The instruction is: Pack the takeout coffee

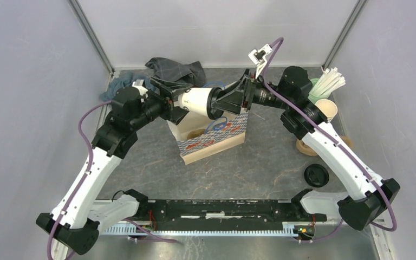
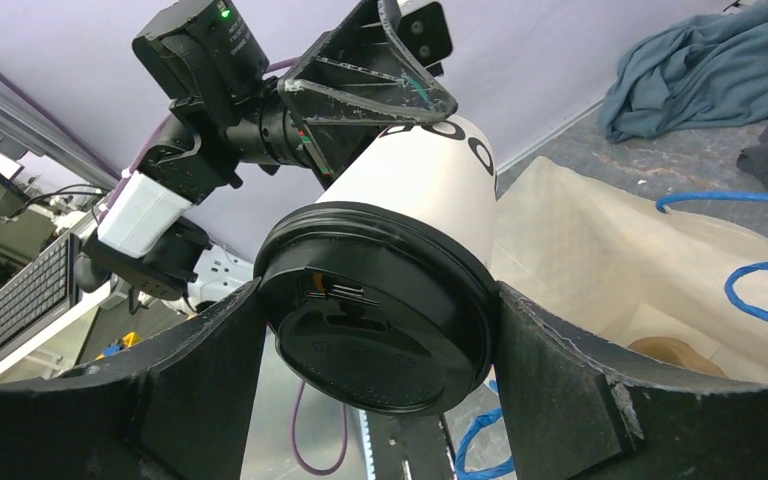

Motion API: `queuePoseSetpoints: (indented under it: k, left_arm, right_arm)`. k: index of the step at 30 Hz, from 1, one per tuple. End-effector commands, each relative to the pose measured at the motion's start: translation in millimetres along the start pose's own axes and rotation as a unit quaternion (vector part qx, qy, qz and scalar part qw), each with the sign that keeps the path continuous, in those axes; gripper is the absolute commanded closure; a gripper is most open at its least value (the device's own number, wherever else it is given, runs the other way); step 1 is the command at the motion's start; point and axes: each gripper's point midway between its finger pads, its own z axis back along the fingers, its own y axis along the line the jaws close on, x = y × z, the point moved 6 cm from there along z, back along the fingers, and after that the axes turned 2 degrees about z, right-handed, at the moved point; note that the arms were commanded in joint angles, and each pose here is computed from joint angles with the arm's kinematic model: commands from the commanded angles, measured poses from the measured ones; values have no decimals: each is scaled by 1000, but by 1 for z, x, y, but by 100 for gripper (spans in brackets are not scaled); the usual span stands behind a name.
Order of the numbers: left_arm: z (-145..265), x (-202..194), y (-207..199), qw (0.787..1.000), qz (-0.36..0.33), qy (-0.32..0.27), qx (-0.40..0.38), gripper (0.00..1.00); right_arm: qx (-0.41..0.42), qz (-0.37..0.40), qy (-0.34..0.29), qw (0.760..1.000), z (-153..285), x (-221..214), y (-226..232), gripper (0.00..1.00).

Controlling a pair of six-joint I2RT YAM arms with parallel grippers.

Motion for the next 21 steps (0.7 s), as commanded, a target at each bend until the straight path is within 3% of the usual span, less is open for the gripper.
queuePoseSetpoints:
  k: [1, 4, 10, 21]
  left_arm:
    - [5, -7, -6, 998, 58, 28, -28, 19]
    - [8, -3, -2, 996, 87, 13, -33, 34]
    - [17, 3, 1, 990, 128, -16, -50, 50]
    - [20, 7, 7, 990, 134, -44, -28, 56]
  right_arm:
    - [34, 40, -30, 998, -5, 12, 17, 47]
    - [28, 39, -33, 998, -5, 12, 16, 44]
    - [-8, 44, -50, 998, -1, 16, 20, 3]
    - [-68, 60, -65, 994, 5, 13, 28, 2]
